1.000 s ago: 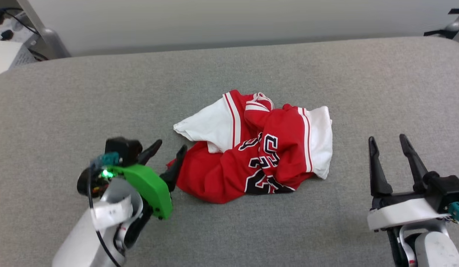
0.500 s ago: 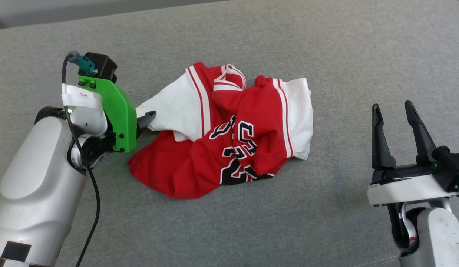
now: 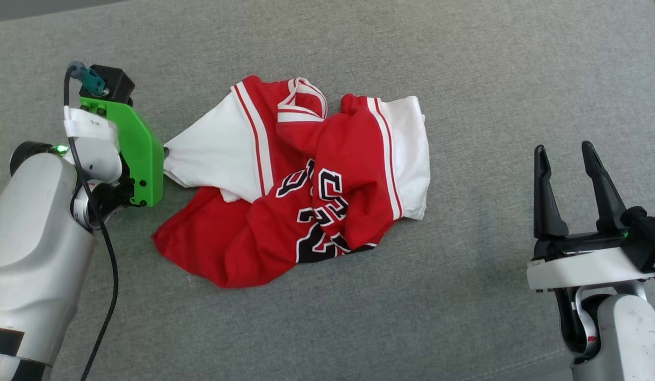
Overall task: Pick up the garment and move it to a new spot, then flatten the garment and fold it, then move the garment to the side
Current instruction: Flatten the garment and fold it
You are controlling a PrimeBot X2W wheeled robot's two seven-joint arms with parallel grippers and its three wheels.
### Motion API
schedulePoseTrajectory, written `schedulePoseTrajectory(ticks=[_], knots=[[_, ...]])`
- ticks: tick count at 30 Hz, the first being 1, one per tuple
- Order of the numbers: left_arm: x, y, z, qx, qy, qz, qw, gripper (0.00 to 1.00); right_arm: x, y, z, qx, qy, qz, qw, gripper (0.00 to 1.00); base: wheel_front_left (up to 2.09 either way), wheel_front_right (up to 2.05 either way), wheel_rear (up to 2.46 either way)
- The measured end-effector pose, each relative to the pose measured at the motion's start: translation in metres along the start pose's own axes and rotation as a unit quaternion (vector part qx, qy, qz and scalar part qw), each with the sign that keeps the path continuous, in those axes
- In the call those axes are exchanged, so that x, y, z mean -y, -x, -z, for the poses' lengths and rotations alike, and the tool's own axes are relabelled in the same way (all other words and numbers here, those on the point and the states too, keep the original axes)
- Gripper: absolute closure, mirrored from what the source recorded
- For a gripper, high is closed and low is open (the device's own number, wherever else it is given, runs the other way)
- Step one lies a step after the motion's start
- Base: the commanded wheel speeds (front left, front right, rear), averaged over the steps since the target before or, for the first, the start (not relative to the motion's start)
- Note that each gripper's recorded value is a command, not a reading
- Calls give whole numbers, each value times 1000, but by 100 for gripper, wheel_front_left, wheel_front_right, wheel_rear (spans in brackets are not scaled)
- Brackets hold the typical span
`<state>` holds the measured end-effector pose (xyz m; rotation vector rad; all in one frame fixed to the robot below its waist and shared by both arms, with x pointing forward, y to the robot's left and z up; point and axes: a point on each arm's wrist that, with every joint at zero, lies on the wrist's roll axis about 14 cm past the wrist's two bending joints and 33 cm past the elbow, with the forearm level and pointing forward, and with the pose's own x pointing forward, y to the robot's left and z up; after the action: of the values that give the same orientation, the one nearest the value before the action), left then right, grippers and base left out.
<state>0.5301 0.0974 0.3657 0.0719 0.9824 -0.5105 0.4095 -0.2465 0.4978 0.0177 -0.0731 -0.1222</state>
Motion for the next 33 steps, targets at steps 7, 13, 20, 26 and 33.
schedulePoseTrajectory(ticks=[7,13,20,26,33], knots=[[-14,20,2,57,60,-14,996,100,-11,-3,-8,13,4,-17,1000,0,0,0,0],[-49,55,13,110,112,-60,986,100,-17,-2,-8,12,9,-26,1000,0,0,0,0],[-56,86,55,132,153,-78,976,100,-17,6,9,-21,10,-25,999,0,0,0,0],[-39,102,65,167,155,-76,971,0,-25,3,17,-45,16,-38,998,0,0,0,0],[-18,133,37,269,146,-76,949,0,-41,0,28,-99,31,-62,993,0,0,0,0]])
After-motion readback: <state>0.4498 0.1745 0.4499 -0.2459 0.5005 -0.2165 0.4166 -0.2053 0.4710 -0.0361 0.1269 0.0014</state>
